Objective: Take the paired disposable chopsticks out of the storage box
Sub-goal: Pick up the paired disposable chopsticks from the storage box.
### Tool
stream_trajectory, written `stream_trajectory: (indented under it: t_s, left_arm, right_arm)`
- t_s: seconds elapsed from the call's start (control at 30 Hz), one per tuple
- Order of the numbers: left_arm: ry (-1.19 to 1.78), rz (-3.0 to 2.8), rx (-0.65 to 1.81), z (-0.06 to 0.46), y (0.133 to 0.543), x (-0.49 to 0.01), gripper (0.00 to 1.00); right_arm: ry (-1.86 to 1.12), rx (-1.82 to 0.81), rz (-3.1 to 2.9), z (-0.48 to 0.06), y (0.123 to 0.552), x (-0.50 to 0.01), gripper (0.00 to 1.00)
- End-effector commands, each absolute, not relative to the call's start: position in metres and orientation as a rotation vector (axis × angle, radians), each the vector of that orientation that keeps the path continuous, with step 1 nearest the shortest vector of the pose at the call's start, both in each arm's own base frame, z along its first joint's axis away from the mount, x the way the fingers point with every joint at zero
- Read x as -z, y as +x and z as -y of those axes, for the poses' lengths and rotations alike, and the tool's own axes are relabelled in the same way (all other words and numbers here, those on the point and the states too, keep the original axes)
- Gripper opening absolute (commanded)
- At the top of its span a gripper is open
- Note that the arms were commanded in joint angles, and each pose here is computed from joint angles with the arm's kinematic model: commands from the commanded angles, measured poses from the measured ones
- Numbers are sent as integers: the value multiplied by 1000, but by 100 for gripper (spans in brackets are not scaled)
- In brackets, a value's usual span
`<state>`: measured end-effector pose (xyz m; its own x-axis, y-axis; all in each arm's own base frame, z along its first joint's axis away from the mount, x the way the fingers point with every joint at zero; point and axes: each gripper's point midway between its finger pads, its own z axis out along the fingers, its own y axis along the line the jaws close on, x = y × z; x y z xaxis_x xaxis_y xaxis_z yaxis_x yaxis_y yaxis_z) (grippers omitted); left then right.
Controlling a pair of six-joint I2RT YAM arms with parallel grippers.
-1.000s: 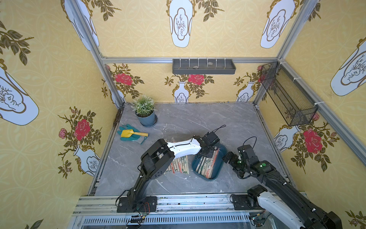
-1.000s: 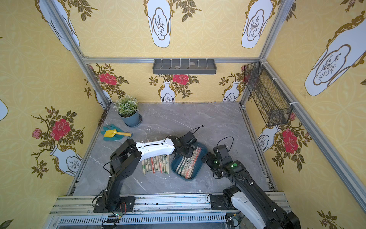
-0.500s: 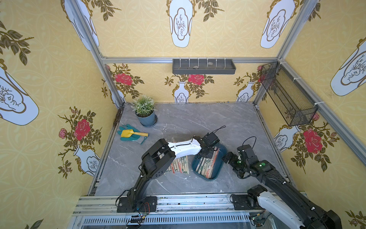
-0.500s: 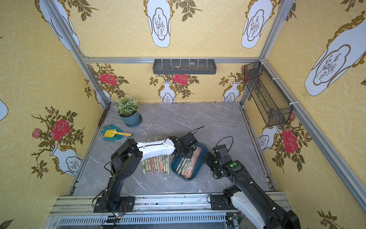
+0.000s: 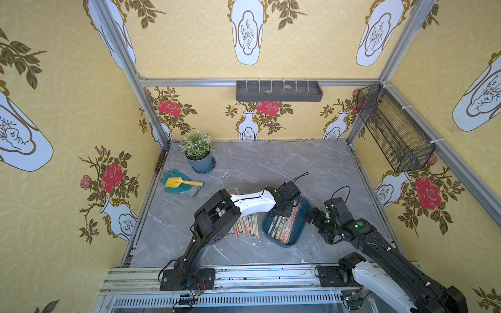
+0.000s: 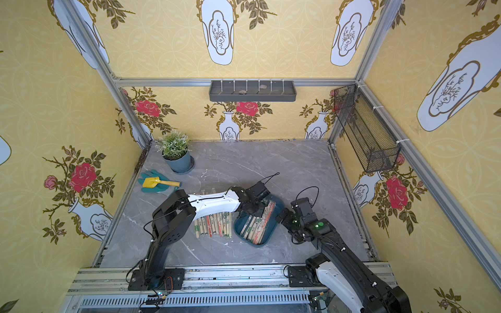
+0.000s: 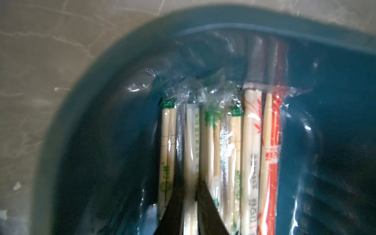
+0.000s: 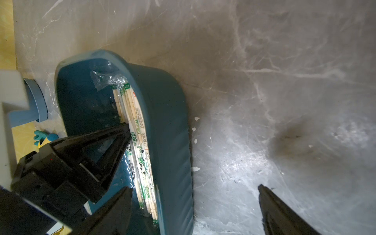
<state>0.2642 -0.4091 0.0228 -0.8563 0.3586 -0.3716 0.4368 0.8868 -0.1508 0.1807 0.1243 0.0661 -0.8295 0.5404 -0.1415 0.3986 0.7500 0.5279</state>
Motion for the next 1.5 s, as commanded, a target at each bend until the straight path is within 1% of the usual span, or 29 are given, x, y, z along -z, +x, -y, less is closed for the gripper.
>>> stream_trajectory:
  t_s: [0.0, 0.27, 0.33, 1.47]
  left_arm:
    - [595, -2732, 312, 406, 262, -17, 15]
    - [597, -2714, 340, 411, 265, -28, 5]
    - [596, -2713, 343, 412, 265, -31, 0]
    - [588, -2596, 530, 432, 269, -97, 0]
  right_arm:
    - [711, -728, -2640, -127, 187, -70, 97]
    - [705, -733, -2640, -129, 188, -70, 98]
    - [704, -729, -2641, -128, 188, -69, 97]
    - [706, -736, -2640, -128, 187, -70, 98]
